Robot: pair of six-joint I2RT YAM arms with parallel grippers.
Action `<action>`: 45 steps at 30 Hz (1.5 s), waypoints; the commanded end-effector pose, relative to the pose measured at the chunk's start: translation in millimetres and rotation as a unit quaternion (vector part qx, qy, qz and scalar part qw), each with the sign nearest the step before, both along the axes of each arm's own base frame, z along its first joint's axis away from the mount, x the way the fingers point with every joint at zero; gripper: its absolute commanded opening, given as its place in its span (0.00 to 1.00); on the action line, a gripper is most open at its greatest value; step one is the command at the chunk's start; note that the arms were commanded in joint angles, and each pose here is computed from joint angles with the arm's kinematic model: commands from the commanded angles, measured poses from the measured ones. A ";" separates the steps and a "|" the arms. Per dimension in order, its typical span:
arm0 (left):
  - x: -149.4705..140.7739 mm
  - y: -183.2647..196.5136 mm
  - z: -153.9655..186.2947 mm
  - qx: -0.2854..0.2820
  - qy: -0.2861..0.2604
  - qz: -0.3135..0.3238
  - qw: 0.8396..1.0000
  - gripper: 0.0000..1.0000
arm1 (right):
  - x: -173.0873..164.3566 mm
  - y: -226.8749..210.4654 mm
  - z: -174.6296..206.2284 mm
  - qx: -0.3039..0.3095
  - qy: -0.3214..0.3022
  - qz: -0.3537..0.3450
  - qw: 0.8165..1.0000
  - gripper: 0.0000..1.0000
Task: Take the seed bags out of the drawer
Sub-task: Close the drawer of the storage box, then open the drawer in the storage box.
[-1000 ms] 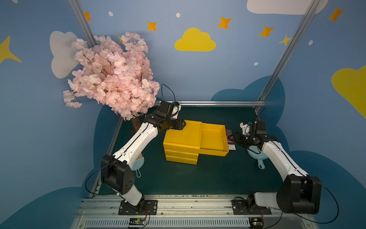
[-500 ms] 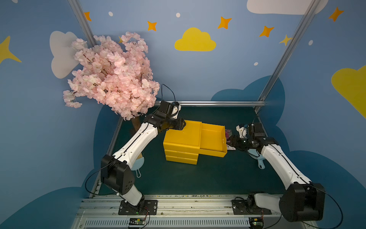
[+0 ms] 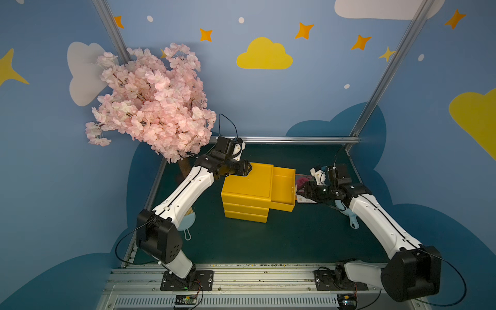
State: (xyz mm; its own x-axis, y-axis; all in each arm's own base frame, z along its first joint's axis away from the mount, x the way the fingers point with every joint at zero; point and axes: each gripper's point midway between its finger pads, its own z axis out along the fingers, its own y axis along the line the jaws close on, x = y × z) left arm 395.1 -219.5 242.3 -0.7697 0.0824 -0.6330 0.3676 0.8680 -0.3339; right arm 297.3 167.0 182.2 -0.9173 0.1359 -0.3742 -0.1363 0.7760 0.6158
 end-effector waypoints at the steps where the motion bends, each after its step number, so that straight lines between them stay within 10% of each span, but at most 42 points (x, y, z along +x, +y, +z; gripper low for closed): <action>1: -47.7 27.5 -82.6 0.080 0.163 0.013 0.983 0.55 | 13.0 21.2 18.2 0.033 -0.018 0.015 0.999 0.61; 23: -50.8 26.7 -85.4 0.076 0.164 0.010 0.984 0.55 | 38.3 121.1 19.6 0.082 -0.007 0.084 0.993 0.60; 36: -50.8 27.6 -81.7 0.076 0.158 0.011 0.984 0.55 | 24.4 75.0 4.8 0.072 -0.004 0.029 0.997 0.60; 45: -52.1 29.5 -79.5 0.079 0.157 0.014 0.984 0.55 | 16.8 65.2 -21.5 0.180 0.022 -0.020 0.983 0.57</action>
